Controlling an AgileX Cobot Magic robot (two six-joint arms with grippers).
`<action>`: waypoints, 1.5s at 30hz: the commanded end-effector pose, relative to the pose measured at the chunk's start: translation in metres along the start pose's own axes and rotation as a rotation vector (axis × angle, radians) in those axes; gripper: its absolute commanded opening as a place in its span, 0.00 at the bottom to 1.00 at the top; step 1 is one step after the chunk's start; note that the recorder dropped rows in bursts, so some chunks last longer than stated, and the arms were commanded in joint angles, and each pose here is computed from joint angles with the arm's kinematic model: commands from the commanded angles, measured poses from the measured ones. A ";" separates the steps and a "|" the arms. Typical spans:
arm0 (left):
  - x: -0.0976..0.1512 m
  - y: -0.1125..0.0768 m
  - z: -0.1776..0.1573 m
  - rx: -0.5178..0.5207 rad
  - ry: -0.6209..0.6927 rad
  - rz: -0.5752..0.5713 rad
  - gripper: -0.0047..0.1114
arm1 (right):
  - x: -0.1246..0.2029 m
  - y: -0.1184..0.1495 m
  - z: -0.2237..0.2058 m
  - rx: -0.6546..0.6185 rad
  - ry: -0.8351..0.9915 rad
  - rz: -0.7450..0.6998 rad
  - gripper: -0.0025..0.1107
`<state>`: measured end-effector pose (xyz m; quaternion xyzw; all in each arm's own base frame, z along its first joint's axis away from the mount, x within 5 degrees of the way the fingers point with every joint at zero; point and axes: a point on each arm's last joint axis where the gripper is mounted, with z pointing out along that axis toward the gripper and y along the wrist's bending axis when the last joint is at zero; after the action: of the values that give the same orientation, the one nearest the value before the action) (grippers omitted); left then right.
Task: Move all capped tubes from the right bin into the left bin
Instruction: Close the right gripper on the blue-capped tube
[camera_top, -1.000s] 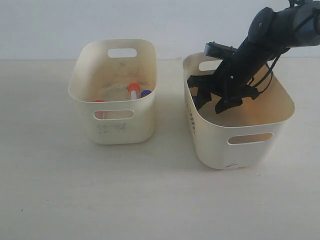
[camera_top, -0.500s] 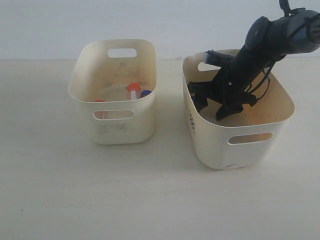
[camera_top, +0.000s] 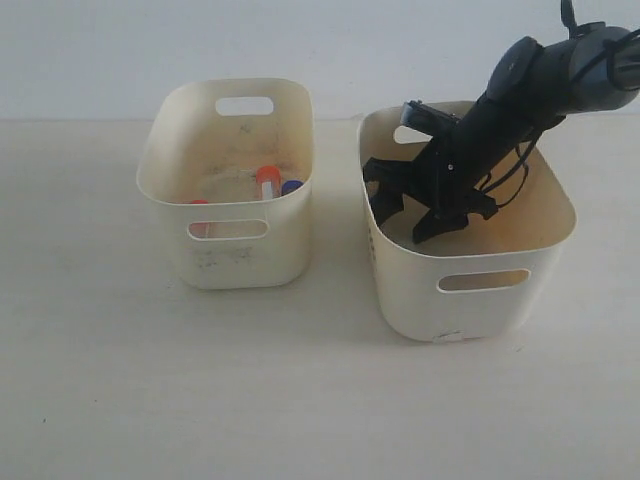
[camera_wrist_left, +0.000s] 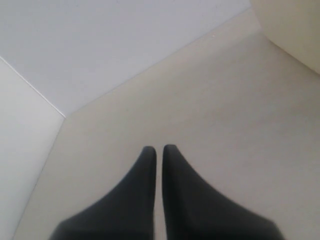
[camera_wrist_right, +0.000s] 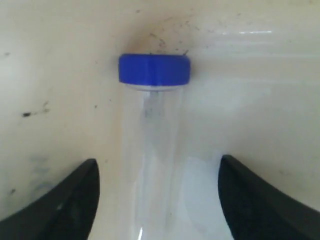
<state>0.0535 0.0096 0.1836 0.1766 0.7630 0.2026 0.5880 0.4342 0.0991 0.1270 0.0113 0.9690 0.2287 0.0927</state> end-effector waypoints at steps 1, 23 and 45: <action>-0.001 0.001 0.000 0.001 -0.006 -0.002 0.08 | 0.004 -0.005 0.008 0.010 0.037 -0.016 0.63; -0.001 0.001 0.000 0.001 -0.006 -0.002 0.08 | 0.003 -0.006 0.008 0.011 0.025 -0.057 0.07; -0.001 0.001 0.000 0.001 -0.006 -0.002 0.08 | -0.007 0.015 -0.036 0.003 -0.111 -0.097 0.02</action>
<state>0.0535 0.0096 0.1836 0.1766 0.7630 0.2026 0.5880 0.4350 0.0976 0.1556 -0.0175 0.9639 0.2228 0.1447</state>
